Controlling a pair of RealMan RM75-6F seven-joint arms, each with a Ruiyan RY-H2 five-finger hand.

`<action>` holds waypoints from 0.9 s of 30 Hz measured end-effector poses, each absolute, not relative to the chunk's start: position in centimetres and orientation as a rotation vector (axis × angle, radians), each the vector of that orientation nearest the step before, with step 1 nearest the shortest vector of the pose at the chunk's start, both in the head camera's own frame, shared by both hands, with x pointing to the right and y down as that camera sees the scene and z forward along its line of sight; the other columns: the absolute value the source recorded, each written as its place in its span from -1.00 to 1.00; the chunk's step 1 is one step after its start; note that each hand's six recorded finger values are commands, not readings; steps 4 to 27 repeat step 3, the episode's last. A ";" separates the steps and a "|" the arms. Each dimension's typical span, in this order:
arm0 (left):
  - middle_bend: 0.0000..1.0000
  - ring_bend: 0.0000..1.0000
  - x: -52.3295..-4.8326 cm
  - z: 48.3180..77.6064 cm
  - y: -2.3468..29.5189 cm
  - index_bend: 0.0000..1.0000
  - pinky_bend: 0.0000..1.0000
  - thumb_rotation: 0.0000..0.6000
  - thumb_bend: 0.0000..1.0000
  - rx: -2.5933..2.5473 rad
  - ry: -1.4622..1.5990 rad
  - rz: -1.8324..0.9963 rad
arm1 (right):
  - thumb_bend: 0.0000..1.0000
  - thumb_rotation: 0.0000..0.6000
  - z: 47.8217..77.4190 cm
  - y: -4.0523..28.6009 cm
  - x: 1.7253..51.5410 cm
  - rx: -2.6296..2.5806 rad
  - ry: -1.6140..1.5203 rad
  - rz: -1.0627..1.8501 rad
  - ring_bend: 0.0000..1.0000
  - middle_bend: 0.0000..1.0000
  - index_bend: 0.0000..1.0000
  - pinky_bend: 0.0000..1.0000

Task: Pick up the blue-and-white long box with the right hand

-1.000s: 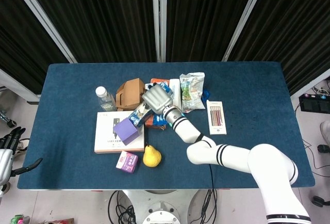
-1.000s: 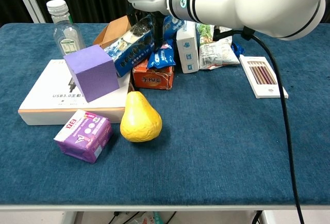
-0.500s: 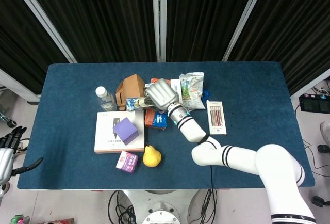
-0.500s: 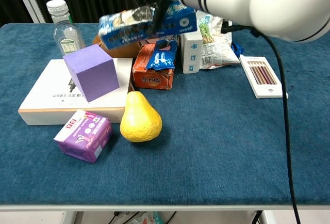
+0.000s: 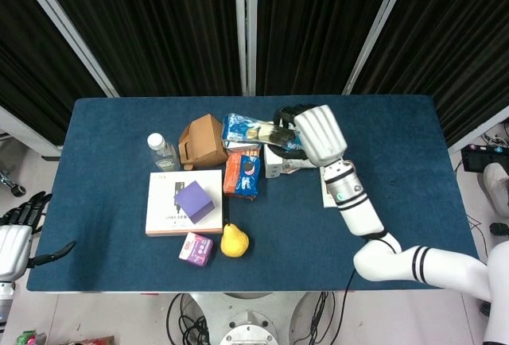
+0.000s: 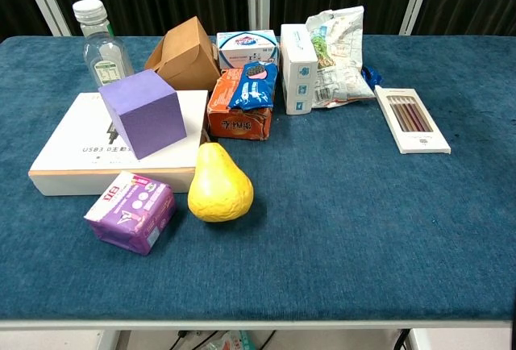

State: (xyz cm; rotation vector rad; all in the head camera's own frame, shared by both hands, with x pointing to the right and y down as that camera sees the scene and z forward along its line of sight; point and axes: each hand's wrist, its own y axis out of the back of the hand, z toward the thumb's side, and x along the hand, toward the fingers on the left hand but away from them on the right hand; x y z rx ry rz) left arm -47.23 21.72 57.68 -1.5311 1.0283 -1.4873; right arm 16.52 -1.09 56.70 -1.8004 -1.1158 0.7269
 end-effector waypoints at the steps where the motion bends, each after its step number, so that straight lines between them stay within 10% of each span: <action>1: -0.87 -0.72 -47.1 57.7 21.7 -0.83 -0.53 -0.33 -0.79 -1.532 1.026 -1.486 | -0.40 1.00 56.3 -0.7 17.6 -1.818 -1.166 0.697 0.20 0.37 0.64 0.32; 27: -0.87 -0.72 -46.9 57.8 21.6 -0.83 -0.53 -0.33 -0.79 -1.535 1.019 -1.486 | -0.40 1.00 56.1 0.0 19.0 -1.849 -1.225 0.657 0.21 0.38 0.64 0.32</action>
